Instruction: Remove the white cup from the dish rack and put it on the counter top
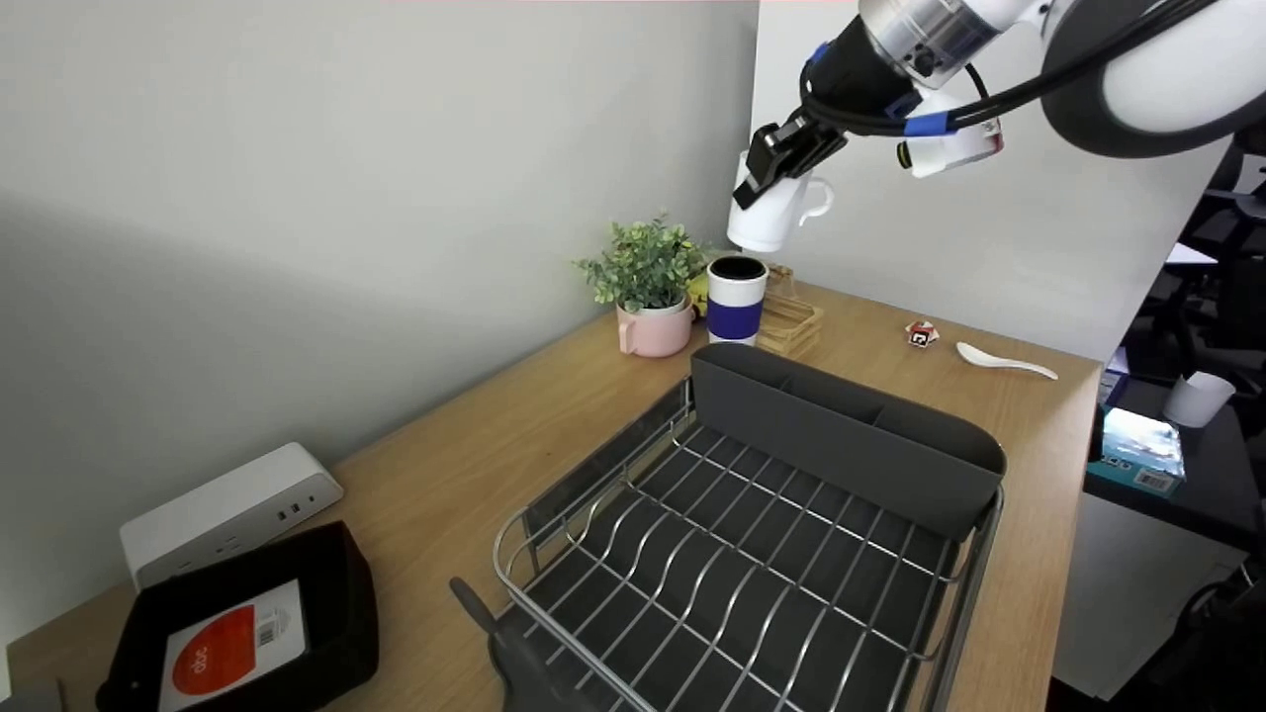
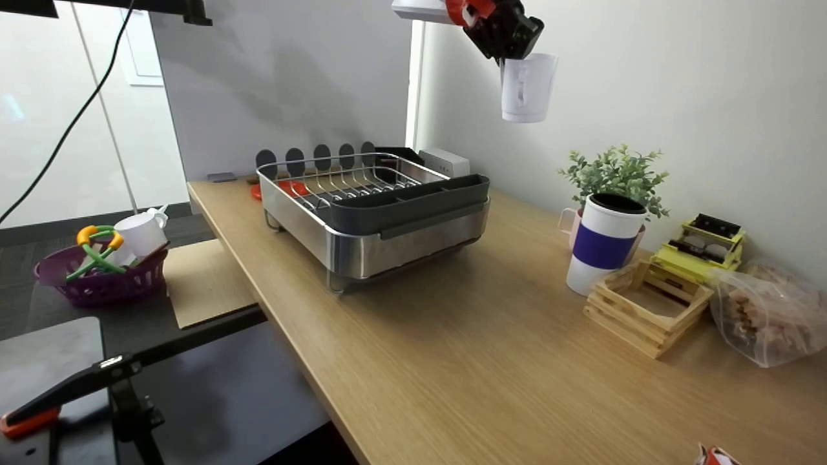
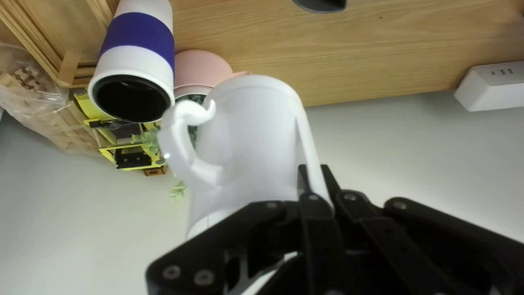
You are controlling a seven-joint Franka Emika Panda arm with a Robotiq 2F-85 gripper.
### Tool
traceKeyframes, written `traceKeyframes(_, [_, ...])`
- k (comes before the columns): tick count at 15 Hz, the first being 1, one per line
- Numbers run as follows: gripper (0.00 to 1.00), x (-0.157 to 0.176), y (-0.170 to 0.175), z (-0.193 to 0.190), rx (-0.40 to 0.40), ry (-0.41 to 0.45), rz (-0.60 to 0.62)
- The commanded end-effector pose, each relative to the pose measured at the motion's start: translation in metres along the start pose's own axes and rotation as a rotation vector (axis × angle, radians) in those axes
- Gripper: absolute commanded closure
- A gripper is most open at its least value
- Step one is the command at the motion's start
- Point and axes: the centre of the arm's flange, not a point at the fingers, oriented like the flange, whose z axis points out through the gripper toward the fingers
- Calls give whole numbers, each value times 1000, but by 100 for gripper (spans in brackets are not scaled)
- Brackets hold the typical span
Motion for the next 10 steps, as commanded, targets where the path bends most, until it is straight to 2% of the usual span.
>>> traceKeyframes(1, [99, 4, 20, 5, 14, -18, 151])
traceKeyframes(6, [99, 5, 44, 30, 22, -82, 365])
traceKeyframes(10, [99, -1, 73, 48, -52, -113, 449])
